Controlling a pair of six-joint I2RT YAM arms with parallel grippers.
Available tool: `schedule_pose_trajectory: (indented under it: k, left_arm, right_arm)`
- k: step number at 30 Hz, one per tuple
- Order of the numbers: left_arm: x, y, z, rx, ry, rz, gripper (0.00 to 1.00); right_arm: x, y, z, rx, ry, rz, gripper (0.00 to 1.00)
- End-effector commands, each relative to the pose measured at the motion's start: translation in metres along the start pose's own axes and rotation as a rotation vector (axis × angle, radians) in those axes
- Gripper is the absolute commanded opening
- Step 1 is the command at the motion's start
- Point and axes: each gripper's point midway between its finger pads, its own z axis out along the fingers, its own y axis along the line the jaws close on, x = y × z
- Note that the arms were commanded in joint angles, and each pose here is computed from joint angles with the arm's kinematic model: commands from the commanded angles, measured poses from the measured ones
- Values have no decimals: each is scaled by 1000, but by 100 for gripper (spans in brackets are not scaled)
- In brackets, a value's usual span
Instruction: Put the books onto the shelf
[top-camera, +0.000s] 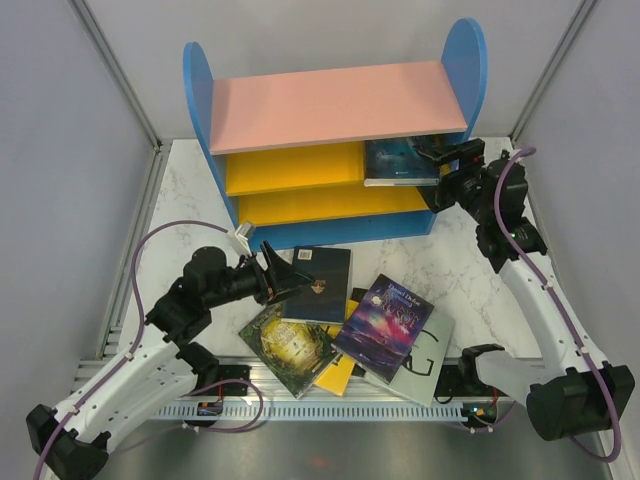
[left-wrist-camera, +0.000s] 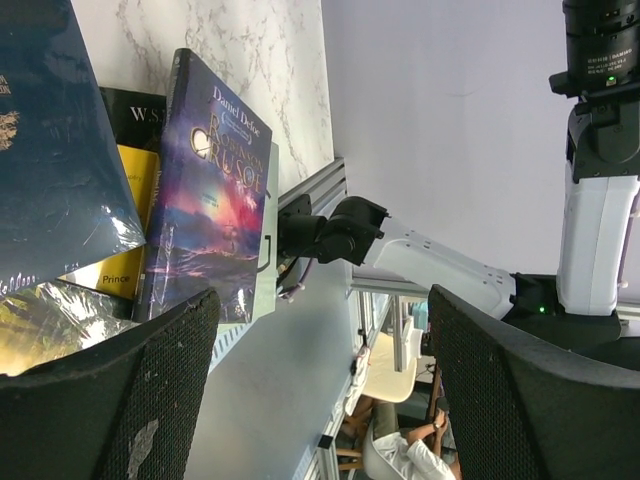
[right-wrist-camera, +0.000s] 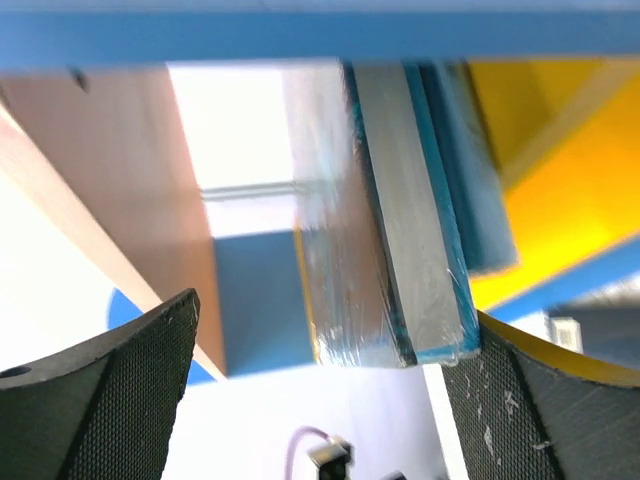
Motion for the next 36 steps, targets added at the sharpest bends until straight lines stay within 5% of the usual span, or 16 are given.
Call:
schedule_pose_trajectory:
  k: [1,9,17,28,36]
  left_arm:
    - [0,-13,-6,36,10,68,86]
    - [2,-2,-6,-17,22,76,86]
    - [4,5,-5,-37,30,68,86]
    - [5,6,-7,-40,28,63,86]
    - [4,7,-8,-50,21,70,86]
  right_arm:
    - [16,-9,-18,56,89,-50,98]
    - [39,-57,-33,234,231,-79,98]
    - [41,-51,-37,219,245,-96,96]
    - [37,-47,-15,205,247,-81,40]
    - [33,-45,0,211,247,-79,33]
